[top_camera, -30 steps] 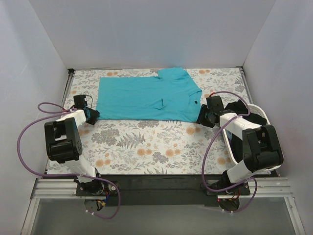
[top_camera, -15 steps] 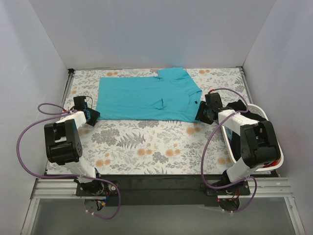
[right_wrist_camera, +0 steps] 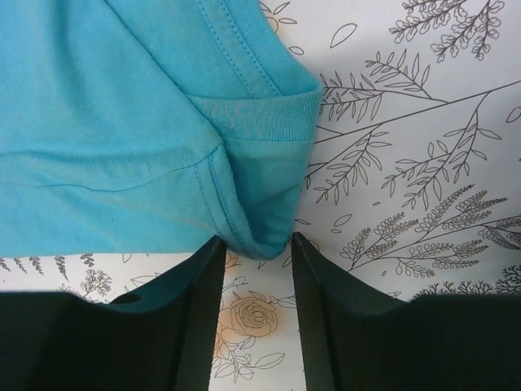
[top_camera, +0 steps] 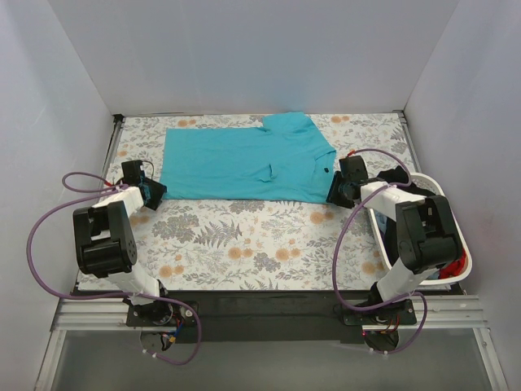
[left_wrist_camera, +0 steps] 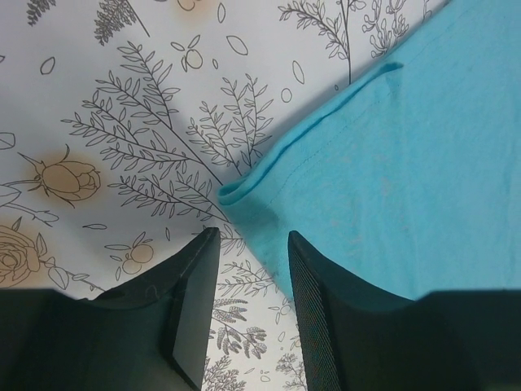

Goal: Fold and stack the t-shirts
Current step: Fold the tshirt

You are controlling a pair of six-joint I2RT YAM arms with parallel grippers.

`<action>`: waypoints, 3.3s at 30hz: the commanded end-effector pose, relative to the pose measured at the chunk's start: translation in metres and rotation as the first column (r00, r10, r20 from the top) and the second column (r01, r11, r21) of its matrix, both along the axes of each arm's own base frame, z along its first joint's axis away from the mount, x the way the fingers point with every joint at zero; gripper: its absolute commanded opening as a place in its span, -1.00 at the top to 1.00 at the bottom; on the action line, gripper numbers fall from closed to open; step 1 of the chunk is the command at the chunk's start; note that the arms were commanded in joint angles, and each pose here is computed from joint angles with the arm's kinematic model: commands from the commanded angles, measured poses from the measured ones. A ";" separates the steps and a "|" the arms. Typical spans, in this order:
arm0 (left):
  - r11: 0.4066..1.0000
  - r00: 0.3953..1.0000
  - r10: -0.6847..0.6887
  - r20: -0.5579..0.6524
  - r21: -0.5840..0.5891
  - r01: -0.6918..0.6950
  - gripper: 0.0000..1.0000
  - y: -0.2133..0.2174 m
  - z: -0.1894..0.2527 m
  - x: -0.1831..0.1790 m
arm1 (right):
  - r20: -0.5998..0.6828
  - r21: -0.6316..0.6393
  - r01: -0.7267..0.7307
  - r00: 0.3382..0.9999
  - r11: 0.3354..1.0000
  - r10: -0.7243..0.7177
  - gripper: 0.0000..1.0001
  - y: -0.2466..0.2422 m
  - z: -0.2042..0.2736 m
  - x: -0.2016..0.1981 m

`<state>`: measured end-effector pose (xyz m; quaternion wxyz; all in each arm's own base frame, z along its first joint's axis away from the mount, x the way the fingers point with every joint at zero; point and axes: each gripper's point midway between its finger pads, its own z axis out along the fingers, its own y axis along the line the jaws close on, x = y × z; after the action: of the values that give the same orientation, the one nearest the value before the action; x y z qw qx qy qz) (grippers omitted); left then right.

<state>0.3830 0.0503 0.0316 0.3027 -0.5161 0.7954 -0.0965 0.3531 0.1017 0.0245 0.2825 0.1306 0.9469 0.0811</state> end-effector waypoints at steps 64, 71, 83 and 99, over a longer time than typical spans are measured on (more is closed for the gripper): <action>0.973 0.990 -0.006 0.141 0.231 -0.027 -0.12 0.031 0.142 0.022 | 0.270 0.031 -0.245 0.935 0.969 0.228 -0.73 0.024 0.147 0.015; 0.923 0.997 -0.063 0.033 0.383 0.046 -0.03 0.041 0.120 0.097 | 0.345 -0.075 -0.287 0.891 0.955 0.295 -0.61 0.045 0.149 0.135; 0.858 0.985 -0.063 -0.158 0.496 0.135 0.10 0.042 0.052 0.148 | 0.390 -0.078 -0.358 0.848 0.930 0.359 -0.54 0.072 0.111 0.240; 0.818 0.966 -0.054 -0.251 0.543 0.187 0.30 0.033 0.019 0.148 | 0.358 0.023 -0.398 0.860 0.917 0.364 -0.52 0.090 0.055 0.258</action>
<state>0.5256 0.0708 0.0287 0.3205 -0.3538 0.8642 0.1589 0.5916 0.1820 0.0500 0.3764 -0.0562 0.9073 0.1786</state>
